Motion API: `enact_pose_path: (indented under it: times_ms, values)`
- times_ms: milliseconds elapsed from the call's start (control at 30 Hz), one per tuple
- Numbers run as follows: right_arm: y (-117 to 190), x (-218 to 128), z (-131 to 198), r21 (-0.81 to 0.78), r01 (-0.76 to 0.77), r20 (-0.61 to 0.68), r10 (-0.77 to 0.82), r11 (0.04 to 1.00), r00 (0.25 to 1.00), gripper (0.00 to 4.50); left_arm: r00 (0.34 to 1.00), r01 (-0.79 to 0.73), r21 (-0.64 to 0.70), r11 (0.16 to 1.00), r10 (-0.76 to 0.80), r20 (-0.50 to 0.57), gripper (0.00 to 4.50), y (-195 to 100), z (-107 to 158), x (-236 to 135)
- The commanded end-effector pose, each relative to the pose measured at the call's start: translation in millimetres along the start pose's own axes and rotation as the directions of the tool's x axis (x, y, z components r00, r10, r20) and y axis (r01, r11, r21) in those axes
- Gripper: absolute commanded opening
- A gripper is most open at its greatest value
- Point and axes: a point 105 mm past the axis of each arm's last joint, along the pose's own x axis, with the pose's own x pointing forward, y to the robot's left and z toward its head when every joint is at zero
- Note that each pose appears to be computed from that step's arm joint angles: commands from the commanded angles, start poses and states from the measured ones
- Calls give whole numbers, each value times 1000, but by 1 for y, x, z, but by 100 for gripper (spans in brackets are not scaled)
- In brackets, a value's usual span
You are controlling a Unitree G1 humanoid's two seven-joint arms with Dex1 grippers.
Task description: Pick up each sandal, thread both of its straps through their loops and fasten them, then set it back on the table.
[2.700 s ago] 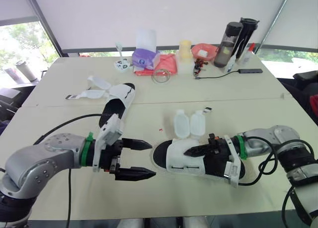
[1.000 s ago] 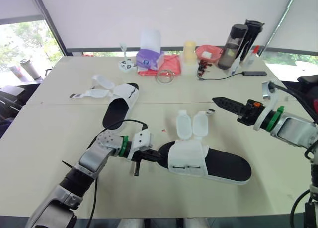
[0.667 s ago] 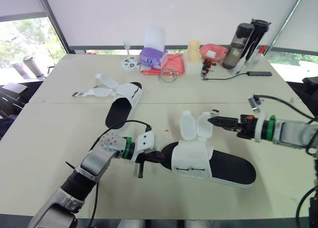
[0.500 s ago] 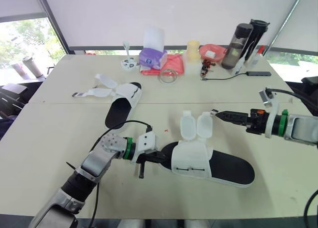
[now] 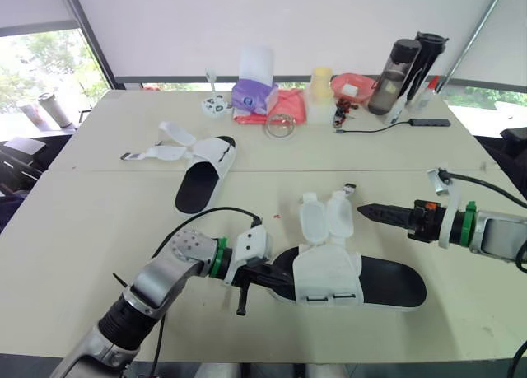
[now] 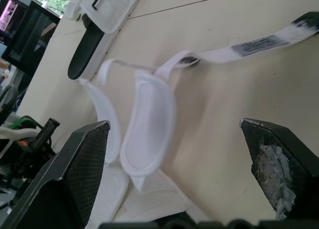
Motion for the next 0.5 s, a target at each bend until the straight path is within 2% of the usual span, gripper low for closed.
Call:
enact_pose_path:
  times_ms: [33,167,367,500]
  values:
    - [3,-5,14,-27,0,59,1,1000,998,450,1000,2,51,999,-3,5,4,1,10,1]
    - [6,4,9,24,-44,24,44,999,999,450,988,-154,63,986,156,-22,4,26,-4,-2]
    - [1,18,16,136,-79,31,76,987,997,450,983,-180,65,981,183,-33,4,24,-21,9]
    - [-2,30,17,158,-82,23,79,984,997,450,976,-216,65,974,216,6,4,25,-15,21]
